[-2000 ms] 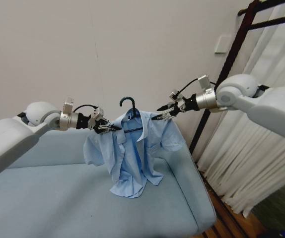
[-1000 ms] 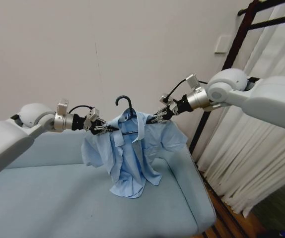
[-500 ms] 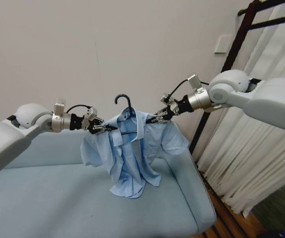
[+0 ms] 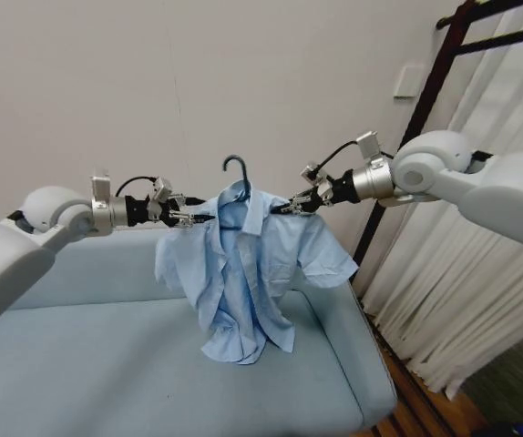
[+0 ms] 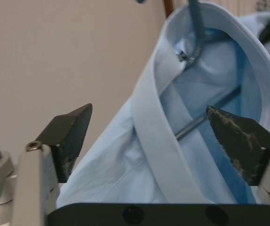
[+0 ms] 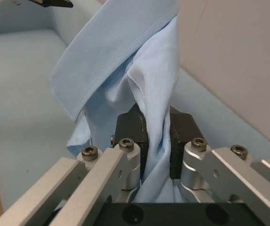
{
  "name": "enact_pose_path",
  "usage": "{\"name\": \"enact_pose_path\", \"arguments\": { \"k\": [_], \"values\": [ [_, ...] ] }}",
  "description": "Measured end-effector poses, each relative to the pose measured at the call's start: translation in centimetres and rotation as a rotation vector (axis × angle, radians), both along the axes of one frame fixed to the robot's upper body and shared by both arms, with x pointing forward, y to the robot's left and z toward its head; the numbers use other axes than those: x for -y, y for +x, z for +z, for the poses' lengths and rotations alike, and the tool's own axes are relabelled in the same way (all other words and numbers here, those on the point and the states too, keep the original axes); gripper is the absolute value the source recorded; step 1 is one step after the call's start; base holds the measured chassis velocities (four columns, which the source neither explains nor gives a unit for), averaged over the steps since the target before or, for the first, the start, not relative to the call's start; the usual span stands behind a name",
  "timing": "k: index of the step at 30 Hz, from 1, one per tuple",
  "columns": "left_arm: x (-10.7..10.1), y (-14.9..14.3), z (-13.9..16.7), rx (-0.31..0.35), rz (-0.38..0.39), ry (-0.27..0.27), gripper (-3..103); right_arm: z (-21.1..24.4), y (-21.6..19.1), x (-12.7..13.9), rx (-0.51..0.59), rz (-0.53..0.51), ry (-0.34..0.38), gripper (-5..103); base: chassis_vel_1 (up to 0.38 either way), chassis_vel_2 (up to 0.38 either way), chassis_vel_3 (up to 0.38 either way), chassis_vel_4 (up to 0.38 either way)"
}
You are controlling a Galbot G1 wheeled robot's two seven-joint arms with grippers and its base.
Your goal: Pick up the clothes from the sofa and hang them on the clothes hanger.
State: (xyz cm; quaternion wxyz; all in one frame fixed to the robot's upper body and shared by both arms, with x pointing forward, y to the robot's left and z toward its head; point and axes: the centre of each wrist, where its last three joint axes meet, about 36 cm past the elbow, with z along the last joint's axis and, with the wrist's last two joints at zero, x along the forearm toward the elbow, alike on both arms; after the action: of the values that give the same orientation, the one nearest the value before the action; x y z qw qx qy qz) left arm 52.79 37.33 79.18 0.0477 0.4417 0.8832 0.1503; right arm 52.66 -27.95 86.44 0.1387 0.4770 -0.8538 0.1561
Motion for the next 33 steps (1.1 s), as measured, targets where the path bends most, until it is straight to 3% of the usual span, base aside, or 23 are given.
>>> {"name": "enact_pose_path", "arguments": {
  "k": [3,10,15,19,20,23,28,33],
  "values": [
    [-0.1,-0.5,0.2,0.005,0.054,-0.094,94,-0.4,-0.2,0.0,0.003,-0.014,0.031,9,0.000,0.000,0.000,0.000],
    [-1.1,-1.7,0.1,0.012,0.088,-0.147,100,-1.0,-0.5,0.2,0.008,-0.028,0.045,9,0.000,0.000,0.000,0.000],
    [-1.1,-3.1,-0.4,0.037,0.166,-0.200,100,-1.1,-1.6,-0.1,0.050,-0.102,0.093,9,0.000,0.000,0.000,0.000],
    [1.7,-4.6,-2.2,0.082,0.352,-0.324,100,-2.5,-4.5,-2.2,0.125,-0.249,0.162,9,0.000,0.000,0.000,0.000],
    [1.7,-4.6,-2.2,0.082,0.352,-0.324,100,-2.5,-4.5,-2.2,0.125,-0.249,0.162,9,0.000,0.000,0.000,0.000],
    [4.7,-5.1,-3.7,0.082,0.454,-0.411,100,-4.3,-6.7,-4.3,0.203,-0.385,0.199,9,0.000,0.000,0.000,0.000],
    [8.3,-4.7,-5.3,0.048,0.502,-0.498,100,-5.8,-8.6,-5.9,0.258,-0.468,0.250,9,0.000,0.000,0.000,0.000],
    [10.8,-3.2,-5.5,0.025,0.483,-0.543,100,-6.5,-10.4,-6.3,0.271,-0.467,0.230,9,0.000,0.000,0.000,0.000]
  ]
}}
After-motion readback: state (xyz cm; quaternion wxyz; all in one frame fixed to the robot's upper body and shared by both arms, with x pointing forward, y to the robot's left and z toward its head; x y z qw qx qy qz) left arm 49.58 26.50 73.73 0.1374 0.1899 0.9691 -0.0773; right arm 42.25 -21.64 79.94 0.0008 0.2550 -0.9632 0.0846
